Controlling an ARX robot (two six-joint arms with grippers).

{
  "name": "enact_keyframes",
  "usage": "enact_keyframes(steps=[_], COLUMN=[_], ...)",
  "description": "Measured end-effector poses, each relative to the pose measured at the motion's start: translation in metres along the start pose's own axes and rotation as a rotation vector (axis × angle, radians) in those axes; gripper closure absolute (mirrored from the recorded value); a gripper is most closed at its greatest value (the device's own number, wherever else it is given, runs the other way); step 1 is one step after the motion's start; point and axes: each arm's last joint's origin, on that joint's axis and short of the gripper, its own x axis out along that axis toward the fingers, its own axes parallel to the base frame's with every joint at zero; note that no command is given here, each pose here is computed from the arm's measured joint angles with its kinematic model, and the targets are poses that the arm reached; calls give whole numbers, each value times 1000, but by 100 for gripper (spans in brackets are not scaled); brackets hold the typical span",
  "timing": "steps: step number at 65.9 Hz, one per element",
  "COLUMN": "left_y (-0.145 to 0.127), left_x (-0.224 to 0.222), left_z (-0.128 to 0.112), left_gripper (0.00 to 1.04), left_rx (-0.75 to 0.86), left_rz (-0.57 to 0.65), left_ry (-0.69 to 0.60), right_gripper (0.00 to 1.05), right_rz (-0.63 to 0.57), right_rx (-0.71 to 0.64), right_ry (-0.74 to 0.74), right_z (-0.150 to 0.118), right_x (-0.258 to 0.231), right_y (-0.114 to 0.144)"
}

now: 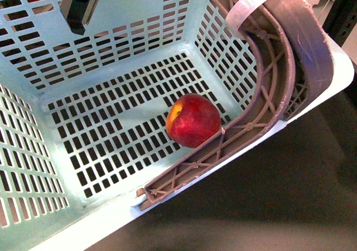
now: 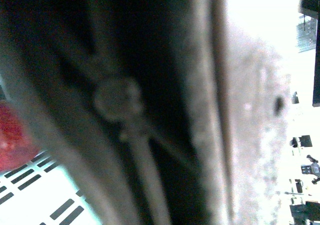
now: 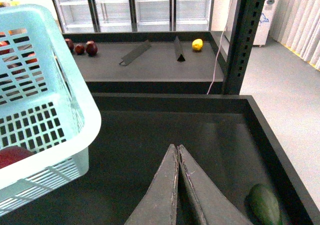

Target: Pick apple with right arm and hold basket with left

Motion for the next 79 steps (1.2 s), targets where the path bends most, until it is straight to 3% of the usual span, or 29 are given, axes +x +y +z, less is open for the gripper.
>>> enact_keyframes(steps=[79], left_y=[0], left_x=[0], left_z=[0], left_gripper=[91], left_rx=[-1], left_rz=[1], left_ry=[0], right_gripper=[103], right_rz=[-2], right_rx=[0], right_ry=[-22], right_z=[-7], right_x=[-30], right_y=[0])
